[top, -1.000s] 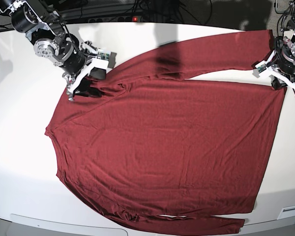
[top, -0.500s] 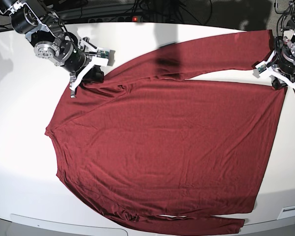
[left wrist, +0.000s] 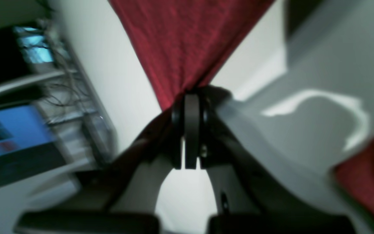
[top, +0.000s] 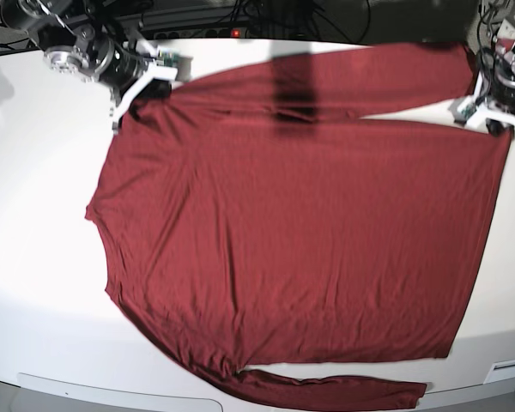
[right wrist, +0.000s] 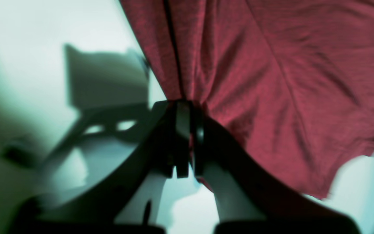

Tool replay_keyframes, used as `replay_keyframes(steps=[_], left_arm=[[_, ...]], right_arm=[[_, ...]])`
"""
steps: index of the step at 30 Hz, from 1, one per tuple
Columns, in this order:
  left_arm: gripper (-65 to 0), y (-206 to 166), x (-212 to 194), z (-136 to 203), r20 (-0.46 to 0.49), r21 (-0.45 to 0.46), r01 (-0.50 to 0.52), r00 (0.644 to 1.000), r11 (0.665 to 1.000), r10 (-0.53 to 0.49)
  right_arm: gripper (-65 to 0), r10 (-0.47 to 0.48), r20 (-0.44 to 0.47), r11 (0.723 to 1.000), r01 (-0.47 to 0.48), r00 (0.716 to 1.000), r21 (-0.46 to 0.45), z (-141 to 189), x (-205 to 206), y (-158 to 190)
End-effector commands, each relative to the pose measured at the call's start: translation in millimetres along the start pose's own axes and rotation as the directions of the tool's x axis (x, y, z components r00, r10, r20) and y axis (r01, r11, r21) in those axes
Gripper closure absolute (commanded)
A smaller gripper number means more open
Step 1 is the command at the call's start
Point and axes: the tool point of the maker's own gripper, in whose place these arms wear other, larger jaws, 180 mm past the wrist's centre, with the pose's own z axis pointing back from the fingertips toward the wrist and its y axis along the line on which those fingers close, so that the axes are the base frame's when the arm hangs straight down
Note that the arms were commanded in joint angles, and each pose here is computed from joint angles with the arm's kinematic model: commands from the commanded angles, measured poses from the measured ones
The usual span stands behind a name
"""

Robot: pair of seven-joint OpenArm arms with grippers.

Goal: Fold the T-shirt properly
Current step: 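Pull the shoulder edge toward the robot with both grippers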

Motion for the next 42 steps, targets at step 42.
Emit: replay_keyframes(steps=[42], left_arm=[[0.0,83,41,46,0.147,0.176,-0.193,0.975,0.965,0.168]], right_arm=[[0.0,-0.134,0.025,0.943,0.135,0.991,-0.304,96,-21,-70]])
